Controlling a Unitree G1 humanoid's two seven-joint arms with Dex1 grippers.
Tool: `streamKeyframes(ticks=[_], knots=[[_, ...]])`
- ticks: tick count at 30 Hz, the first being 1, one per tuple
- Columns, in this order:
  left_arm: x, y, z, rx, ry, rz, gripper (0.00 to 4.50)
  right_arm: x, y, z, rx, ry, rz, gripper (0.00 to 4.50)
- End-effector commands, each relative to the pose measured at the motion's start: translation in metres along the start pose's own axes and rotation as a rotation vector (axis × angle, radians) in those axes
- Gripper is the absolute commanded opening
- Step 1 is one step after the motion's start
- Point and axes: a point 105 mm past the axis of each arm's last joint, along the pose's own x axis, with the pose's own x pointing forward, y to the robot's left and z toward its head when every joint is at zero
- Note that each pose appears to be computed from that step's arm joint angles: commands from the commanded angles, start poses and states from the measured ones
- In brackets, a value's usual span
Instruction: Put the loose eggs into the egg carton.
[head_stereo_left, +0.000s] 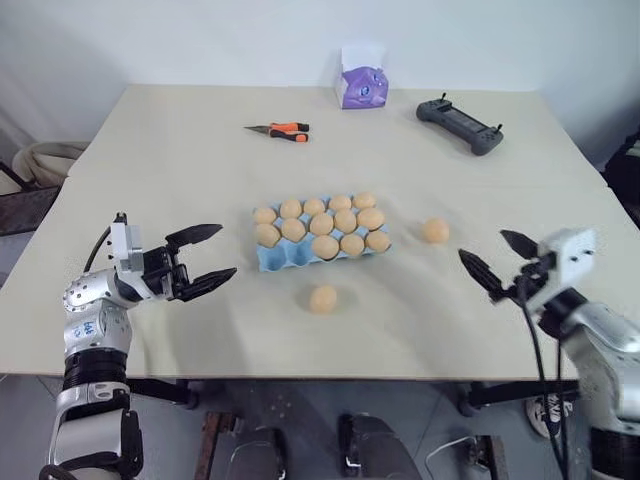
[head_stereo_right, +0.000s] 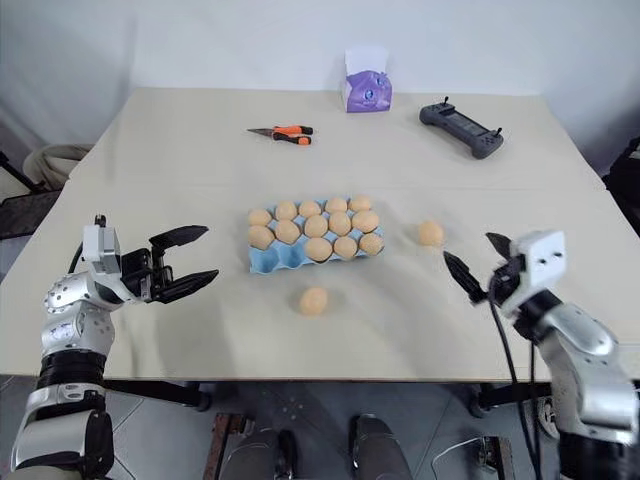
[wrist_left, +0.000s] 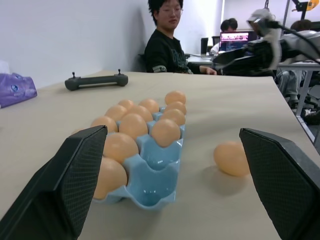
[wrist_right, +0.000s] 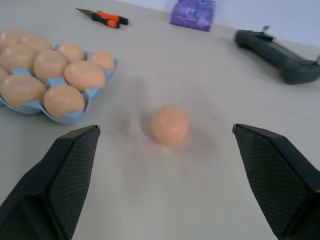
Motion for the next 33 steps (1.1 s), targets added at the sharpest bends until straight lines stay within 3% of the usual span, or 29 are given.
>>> streamKeyframes(ticks=[1,12,21,24,30,33], knots=[[-0.001,0.001,0.011,0.047,-0.012,0.008,4.50,0.020,-0.002,-0.005,0.010,0.002,-0.025,4.45],[-0.009,-0.005,0.012,0.058,-0.006,0.050,4.50,0.084,-0.007,-0.029,-0.004,0.038,-0.069,4.45],[-0.011,-0.006,0.012,0.060,-0.002,0.070,4.50,0.105,-0.015,-0.045,-0.023,0.108,-0.101,4.45],[-0.012,-0.006,0.013,0.063,-0.001,0.077,4.50,0.105,-0.016,-0.043,-0.028,0.091,-0.101,3.94],[-0.013,-0.006,0.013,0.063,0.002,0.085,4.50,0.100,-0.012,-0.028,-0.051,0.032,-0.070,1.87],[-0.014,-0.005,0.013,0.061,0.003,0.086,4.50,0.099,0.001,-0.007,-0.058,-0.022,-0.012,1.77]])
